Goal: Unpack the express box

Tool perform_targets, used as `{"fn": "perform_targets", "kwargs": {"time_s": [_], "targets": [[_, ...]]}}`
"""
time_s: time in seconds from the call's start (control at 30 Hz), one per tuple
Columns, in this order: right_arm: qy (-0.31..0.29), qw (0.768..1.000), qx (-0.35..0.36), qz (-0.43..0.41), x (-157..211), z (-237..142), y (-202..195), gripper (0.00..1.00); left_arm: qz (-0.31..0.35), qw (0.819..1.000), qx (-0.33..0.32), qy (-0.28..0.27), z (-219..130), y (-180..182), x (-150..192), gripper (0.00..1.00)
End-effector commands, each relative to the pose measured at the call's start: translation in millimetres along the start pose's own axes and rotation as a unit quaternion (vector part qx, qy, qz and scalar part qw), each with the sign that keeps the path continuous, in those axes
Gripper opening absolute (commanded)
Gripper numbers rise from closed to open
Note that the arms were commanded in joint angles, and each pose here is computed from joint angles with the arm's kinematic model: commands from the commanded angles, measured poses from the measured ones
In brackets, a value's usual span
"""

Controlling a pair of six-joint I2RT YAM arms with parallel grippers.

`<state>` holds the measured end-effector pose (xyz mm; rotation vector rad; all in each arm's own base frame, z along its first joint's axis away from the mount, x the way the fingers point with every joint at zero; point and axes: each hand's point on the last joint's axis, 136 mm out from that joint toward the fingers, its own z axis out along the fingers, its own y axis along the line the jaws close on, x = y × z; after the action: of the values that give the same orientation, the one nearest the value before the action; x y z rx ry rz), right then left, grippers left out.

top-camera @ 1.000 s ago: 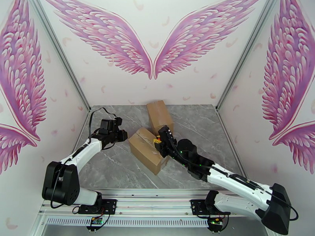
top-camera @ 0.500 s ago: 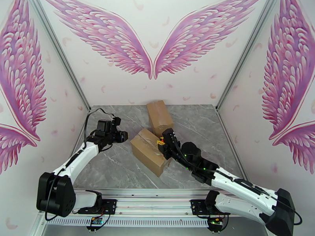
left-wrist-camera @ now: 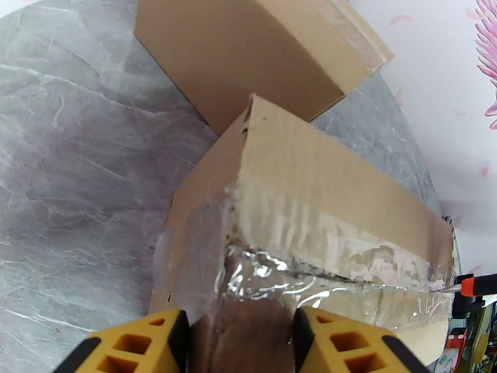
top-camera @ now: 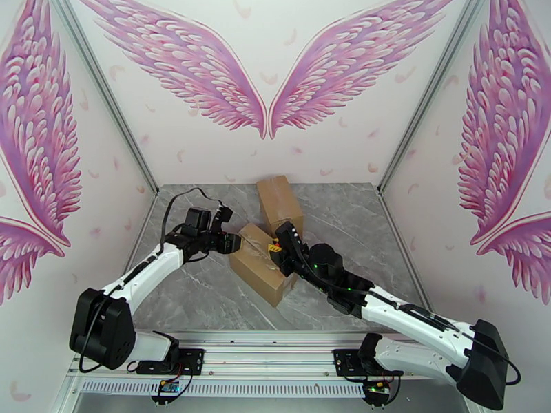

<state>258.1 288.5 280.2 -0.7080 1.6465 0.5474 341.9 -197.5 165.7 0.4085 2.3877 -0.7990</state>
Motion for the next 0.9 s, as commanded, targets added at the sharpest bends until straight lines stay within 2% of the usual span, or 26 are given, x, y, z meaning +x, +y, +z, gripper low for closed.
{"fn": "perform_targets", "kwargs": {"time_s": [0.0, 0.17, 0.37, 0.57, 0.87], "targets": [[-0.021, 1.0, -0.01, -0.003, -18, -1, 5, 0.0, -0.003, 1.0, -0.02, 0.01, 9, 10, 0, 0.42], [-0.02, 1.0, -0.007, -0.005, -17, -2, 3, 0.0, -0.017, 0.999, -0.042, 0.01, 14, 21, 3, 0.25], [-0.024, 1.0, 0.001, -0.003, -18, -9, 0, 0.0, -0.055, 0.995, -0.083, 0.008, 12, 46, 10, 0.1], [-0.036, 0.999, 0.009, 0.002, -16, -24, -4, 0.0, -0.076, 0.992, -0.104, 0.012, 11, 58, 17, 0.03], [-0.032, 0.999, 0.018, 0.012, 5, -42, -9, 0.0, -0.085, 0.989, -0.118, 0.02, 12, 65, 24, 0.0]]}}
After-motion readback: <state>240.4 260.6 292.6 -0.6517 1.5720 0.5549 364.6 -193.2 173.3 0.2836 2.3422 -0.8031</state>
